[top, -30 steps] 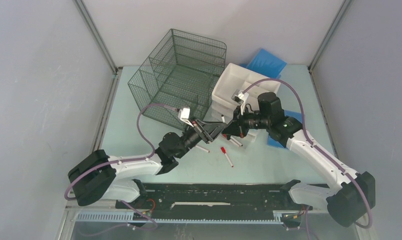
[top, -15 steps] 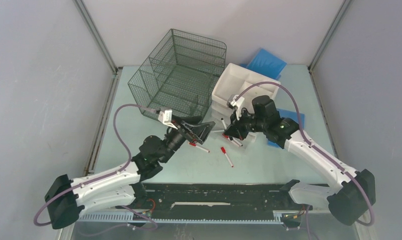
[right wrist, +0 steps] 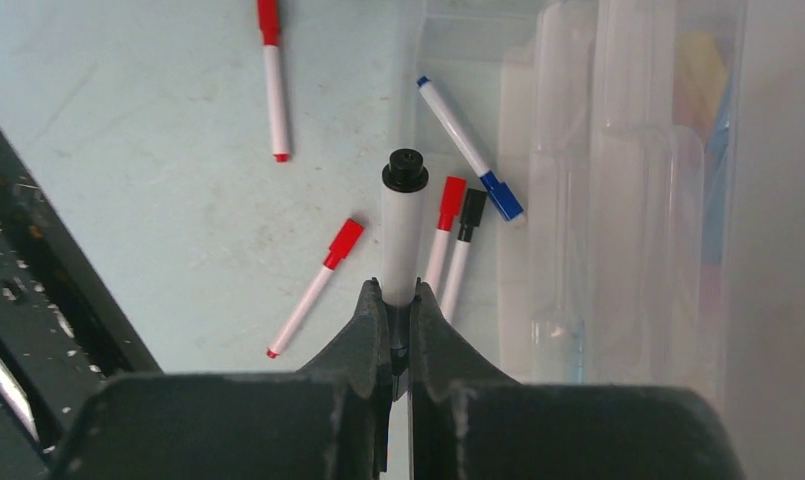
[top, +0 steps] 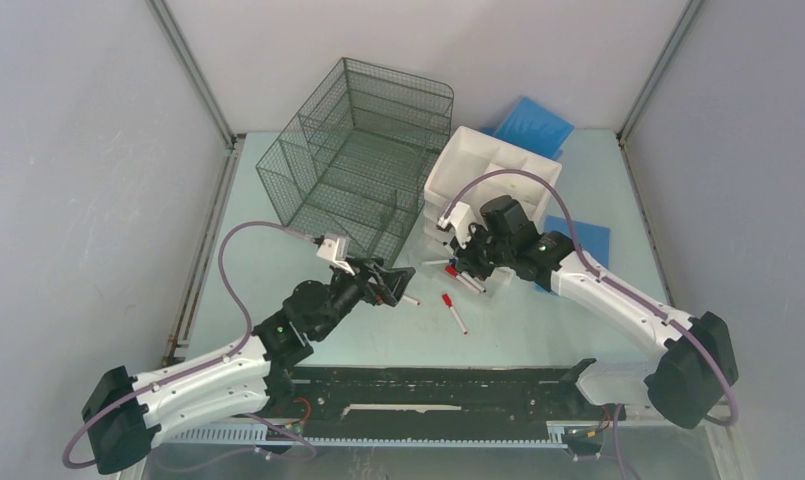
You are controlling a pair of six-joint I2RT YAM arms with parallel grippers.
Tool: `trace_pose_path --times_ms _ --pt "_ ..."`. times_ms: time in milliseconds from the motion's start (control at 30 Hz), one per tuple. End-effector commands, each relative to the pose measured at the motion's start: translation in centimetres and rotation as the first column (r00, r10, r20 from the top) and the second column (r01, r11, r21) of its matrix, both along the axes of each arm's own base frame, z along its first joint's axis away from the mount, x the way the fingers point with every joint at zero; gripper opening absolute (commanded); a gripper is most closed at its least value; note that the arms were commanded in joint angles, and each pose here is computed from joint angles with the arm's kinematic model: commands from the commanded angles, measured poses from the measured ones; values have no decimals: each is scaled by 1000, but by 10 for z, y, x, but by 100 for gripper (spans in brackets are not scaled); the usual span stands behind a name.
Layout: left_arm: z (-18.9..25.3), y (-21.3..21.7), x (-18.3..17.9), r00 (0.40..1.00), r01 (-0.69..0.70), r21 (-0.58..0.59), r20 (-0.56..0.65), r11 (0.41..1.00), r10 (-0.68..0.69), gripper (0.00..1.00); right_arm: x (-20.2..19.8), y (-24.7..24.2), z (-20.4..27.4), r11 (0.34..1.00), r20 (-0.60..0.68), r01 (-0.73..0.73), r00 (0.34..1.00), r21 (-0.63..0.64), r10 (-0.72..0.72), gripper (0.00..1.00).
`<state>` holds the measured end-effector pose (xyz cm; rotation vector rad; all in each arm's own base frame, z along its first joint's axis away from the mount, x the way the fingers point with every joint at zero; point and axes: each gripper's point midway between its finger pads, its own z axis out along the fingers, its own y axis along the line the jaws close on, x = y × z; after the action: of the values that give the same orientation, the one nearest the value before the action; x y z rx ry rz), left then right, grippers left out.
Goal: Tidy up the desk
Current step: Place the stationery in the drawer.
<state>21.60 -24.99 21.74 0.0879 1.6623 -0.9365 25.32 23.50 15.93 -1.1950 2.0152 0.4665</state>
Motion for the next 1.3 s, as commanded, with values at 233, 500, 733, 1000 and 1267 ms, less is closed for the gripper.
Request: trace_pose_path --times_ms 233,500,733,1000,1267 --pt "-25 3 -6 998 20 35 -52 999 -19 99 26 -9 -7 989 99 64 994 -130 -51 4" --pt "-53 1 -11 987 23 5 -158 1000 -22 99 29 -10 -16 982 104 72 993 -174 -54 13" --pt "-80 1 -10 964 -16 4 -266 1000 16 99 26 -8 -22 979 94 55 995 -197 -37 34" --pt "-114 5 -6 903 -101 87 -409 991 128 96 20 -5 -17 983 92 18 996 -185 -1 54" --pt "-133 6 -3 850 -166 181 -473 969 234 94 9 -2 -12 984 72 -43 996 -172 56 57"
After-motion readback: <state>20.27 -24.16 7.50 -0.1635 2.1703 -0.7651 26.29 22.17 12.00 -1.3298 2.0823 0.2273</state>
